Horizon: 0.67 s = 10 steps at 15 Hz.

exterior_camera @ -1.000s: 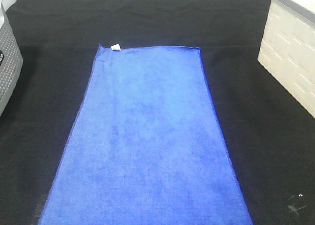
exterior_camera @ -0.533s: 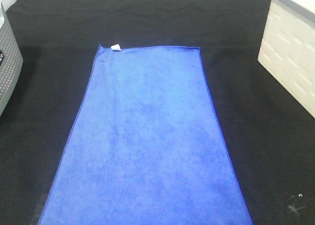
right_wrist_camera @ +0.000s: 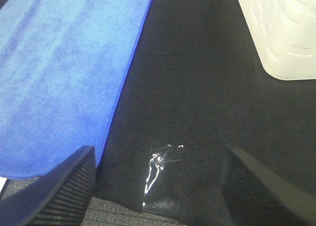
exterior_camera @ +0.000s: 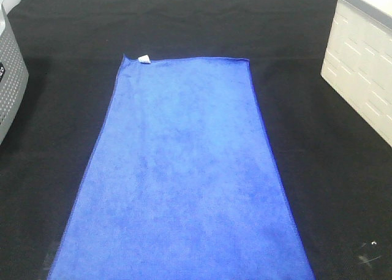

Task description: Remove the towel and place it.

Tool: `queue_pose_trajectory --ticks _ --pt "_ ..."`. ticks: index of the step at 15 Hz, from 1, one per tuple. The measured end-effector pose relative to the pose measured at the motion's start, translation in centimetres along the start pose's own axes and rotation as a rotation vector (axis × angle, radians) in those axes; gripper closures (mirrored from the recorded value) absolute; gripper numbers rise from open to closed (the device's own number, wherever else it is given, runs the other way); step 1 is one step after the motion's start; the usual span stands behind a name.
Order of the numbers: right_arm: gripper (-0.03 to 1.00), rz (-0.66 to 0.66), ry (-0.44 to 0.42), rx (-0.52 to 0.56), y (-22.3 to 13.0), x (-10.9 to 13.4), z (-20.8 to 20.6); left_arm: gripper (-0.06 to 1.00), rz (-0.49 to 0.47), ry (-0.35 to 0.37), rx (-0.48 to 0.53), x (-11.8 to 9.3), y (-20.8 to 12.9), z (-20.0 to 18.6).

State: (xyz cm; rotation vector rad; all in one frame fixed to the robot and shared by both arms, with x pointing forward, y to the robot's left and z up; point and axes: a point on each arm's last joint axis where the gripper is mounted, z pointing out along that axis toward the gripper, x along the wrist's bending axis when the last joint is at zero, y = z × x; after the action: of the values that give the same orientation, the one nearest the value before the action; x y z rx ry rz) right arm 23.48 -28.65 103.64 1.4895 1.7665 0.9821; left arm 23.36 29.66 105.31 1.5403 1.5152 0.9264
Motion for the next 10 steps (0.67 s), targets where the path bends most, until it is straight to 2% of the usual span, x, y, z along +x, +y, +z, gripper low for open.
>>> queue_pose_trajectory --ticks 7,10 --pt "0.28 0.000 -0.001 0.000 0.00 -0.01 0.00 0.22 0.000 -0.001 0.000 -0.01 0.00 0.00" --pt "0.28 0.035 -0.038 0.005 -0.05 -0.35 0.00 0.22 0.000 0.000 0.000 0.00 0.00 0.00"
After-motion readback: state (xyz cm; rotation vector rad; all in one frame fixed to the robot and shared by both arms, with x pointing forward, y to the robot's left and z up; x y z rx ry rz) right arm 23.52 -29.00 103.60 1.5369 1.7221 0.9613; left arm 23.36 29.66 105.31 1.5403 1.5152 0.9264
